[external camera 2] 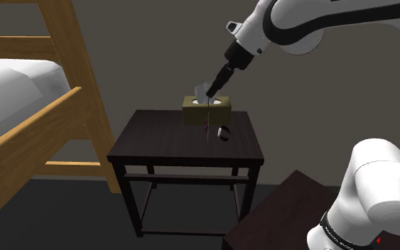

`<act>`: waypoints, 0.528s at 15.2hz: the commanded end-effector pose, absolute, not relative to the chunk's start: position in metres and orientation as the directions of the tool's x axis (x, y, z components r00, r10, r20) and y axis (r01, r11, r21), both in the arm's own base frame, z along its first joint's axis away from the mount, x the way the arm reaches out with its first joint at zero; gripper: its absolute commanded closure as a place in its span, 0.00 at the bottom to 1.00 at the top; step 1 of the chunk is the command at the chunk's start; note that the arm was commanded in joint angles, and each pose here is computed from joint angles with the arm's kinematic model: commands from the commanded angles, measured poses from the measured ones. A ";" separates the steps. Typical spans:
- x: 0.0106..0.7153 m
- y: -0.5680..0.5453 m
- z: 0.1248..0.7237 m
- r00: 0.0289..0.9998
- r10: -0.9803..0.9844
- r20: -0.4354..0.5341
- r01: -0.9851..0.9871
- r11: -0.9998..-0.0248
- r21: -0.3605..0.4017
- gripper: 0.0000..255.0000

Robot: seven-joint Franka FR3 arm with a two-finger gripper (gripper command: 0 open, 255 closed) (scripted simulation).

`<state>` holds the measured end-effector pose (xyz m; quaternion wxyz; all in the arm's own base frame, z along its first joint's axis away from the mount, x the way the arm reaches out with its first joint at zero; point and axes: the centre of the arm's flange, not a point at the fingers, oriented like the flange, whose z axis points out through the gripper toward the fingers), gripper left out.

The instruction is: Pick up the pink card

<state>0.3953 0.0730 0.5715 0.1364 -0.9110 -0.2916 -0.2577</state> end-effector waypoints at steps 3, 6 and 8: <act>0.403 0.089 0.561 0.621 0.491 0.611 0.676 -0.730 -0.101 0.00; 0.403 0.089 0.545 0.621 0.491 0.611 0.676 -0.730 -0.101 0.00; 0.403 0.089 0.535 0.621 0.491 0.611 0.676 -0.730 -0.101 0.00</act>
